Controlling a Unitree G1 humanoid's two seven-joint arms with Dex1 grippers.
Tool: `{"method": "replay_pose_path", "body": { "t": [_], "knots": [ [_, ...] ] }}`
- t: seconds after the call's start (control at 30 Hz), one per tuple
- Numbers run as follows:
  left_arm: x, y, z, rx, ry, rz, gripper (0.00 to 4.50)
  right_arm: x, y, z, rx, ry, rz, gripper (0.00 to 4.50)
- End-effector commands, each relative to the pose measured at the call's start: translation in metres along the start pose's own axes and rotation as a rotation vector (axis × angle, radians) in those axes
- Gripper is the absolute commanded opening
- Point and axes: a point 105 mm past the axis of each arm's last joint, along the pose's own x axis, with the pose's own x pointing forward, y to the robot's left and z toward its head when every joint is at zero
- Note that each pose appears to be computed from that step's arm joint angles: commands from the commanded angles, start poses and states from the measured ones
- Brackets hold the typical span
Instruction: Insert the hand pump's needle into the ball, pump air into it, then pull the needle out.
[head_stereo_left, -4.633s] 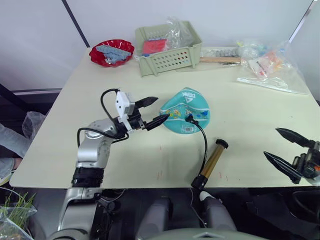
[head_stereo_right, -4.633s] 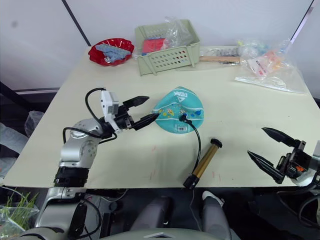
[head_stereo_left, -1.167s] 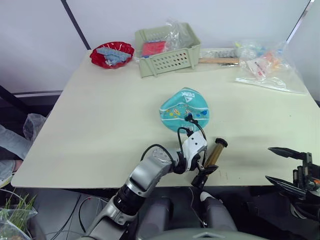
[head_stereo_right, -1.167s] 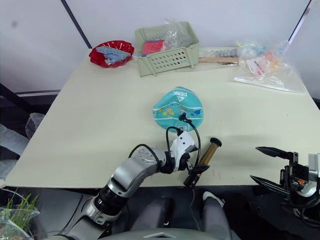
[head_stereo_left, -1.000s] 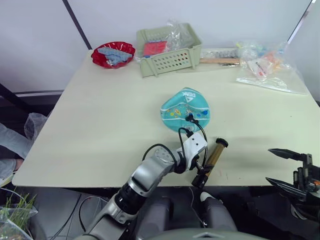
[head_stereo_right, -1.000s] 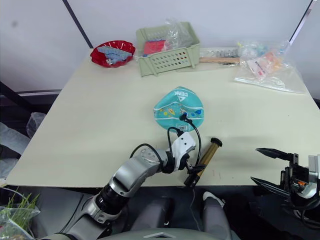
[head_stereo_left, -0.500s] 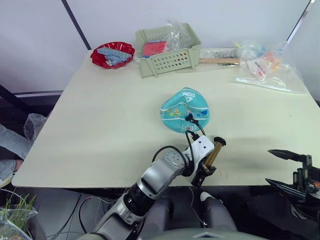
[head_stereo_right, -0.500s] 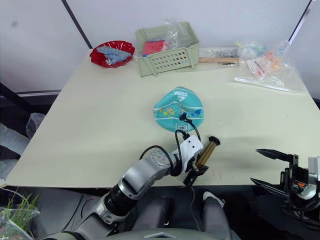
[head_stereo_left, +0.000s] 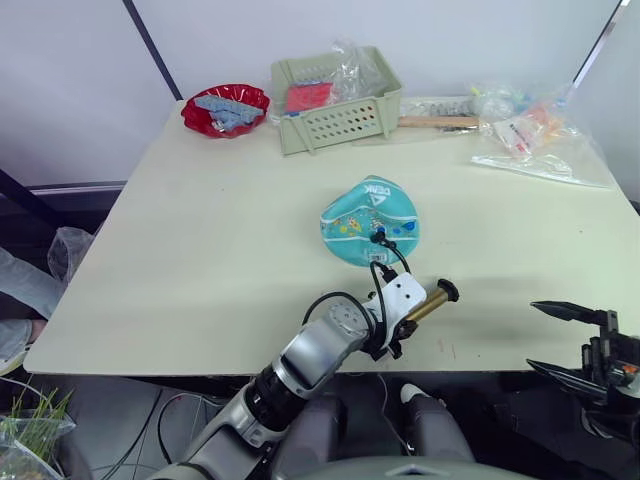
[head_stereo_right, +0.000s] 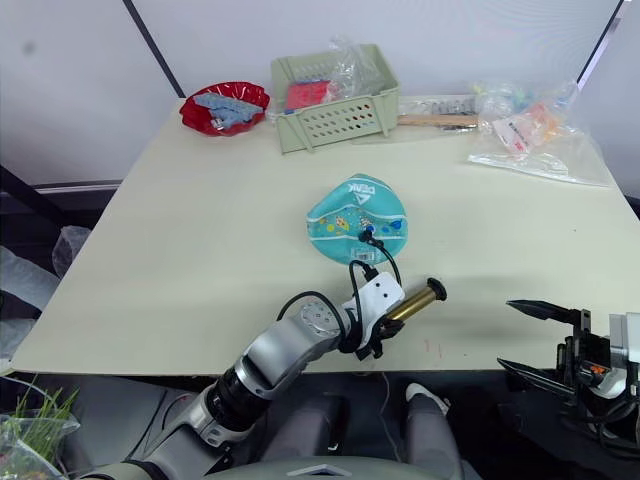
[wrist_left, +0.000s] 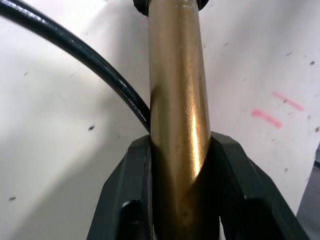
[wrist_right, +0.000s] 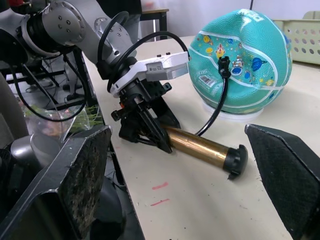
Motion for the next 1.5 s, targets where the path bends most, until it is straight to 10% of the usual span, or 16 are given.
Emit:
{"method": "replay_pose_path", "body": {
  "t": [0.03,0.67,1.5],
  "knots": [
    [-0.007,0.002,0.007,0.035,-0.051,-0.012,1.06,0.005,-0.001,0.006,-0.033,-0.012,0.009,4.5],
    [-0.04,0.011,0.033,0.084,-0.46,-0.149,1.06,0.069,-0.031,0.019,0.315,-0.137,-0.41,4.5],
    [-0.037,0.004,0.041,0.105,-0.571,-0.196,1.06,0.127,-0.031,0.036,0.783,-0.369,-0.407,4.5]
  ]
}}
